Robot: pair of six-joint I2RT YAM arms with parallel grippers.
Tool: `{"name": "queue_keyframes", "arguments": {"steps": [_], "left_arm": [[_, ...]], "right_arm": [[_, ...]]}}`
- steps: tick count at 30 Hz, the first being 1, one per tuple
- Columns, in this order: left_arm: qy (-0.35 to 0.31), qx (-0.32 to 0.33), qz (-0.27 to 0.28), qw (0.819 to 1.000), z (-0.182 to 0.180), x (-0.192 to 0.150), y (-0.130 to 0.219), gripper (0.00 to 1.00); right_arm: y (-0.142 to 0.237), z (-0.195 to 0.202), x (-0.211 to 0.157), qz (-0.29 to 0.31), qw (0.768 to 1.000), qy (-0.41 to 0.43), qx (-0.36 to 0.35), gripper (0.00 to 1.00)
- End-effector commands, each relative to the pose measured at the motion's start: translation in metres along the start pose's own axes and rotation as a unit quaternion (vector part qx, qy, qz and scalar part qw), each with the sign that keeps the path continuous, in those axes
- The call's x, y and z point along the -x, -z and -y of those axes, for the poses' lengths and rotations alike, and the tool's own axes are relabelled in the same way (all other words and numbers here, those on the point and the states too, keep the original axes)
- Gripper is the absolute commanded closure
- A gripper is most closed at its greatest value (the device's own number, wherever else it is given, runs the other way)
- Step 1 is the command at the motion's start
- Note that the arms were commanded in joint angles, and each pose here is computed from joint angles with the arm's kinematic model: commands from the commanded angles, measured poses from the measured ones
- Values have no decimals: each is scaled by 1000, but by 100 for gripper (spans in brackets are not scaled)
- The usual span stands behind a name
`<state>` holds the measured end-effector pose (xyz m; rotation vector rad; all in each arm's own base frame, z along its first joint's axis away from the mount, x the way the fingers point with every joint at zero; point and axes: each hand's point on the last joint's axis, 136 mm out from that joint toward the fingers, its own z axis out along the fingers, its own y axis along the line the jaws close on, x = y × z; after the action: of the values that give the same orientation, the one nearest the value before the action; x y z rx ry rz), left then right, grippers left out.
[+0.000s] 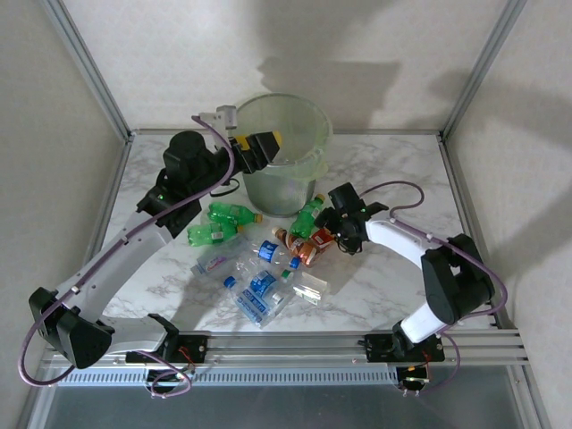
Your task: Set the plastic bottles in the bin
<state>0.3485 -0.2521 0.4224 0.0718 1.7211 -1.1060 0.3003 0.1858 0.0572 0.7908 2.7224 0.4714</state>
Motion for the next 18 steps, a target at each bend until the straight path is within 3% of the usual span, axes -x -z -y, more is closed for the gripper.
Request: {"name": "queue_keyframes", "arguments": {"steps": [1,18], "left_arm": [[-4,-23,11,1000,11,8,7,20],[-1,-18,5,1000,6,3,4,21]], "right_arm": [[-9,7,-6,-7,1000,-6,-8,13],[-30,22,-7,-7,999,12,-41,28]]}}
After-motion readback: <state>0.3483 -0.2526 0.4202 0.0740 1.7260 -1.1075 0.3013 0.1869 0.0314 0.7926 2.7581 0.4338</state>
